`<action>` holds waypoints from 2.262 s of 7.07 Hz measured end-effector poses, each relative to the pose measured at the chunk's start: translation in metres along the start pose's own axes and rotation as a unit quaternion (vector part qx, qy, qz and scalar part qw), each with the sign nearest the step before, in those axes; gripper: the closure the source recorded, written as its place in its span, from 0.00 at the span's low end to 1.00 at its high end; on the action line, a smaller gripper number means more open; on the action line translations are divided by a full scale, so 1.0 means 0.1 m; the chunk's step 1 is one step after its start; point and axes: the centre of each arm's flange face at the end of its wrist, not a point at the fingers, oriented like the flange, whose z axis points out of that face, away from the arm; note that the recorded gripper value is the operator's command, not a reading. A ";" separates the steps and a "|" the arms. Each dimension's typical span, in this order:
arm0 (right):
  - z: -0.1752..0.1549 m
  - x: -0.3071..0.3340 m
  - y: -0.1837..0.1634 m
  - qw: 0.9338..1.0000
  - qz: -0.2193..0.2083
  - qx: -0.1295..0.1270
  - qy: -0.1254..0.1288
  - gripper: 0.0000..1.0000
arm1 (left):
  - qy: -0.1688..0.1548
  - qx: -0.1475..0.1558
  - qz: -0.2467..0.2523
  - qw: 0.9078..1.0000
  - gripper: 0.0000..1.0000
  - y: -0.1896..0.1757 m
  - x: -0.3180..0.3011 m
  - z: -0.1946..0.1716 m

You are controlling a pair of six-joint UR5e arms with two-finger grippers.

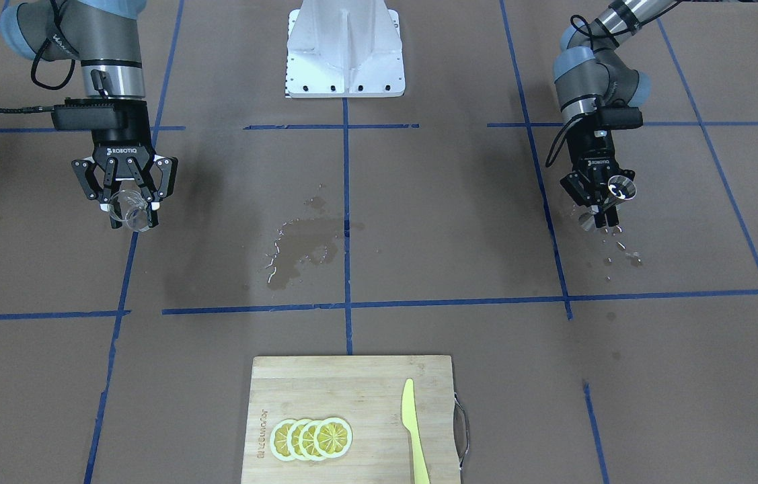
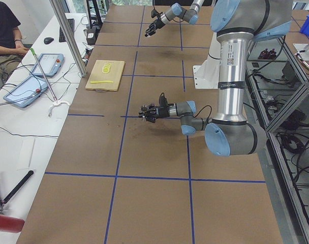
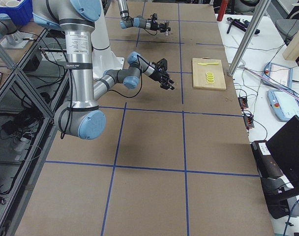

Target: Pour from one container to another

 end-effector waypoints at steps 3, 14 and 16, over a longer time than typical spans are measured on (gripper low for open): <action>0.00 0.05 -0.01 1.000 -0.002 0.009 0.007 1.00 | 0.005 0.000 0.003 1.000 1.00 0.19 0.15 -0.02; 0.01 0.14 0.10 0.999 -0.015 0.025 0.025 1.00 | 0.014 -0.015 0.004 1.000 0.47 0.31 0.21 -0.12; 0.01 0.19 0.18 0.999 -0.023 0.026 0.031 1.00 | 0.017 -0.019 0.000 1.000 0.00 0.30 0.23 -0.12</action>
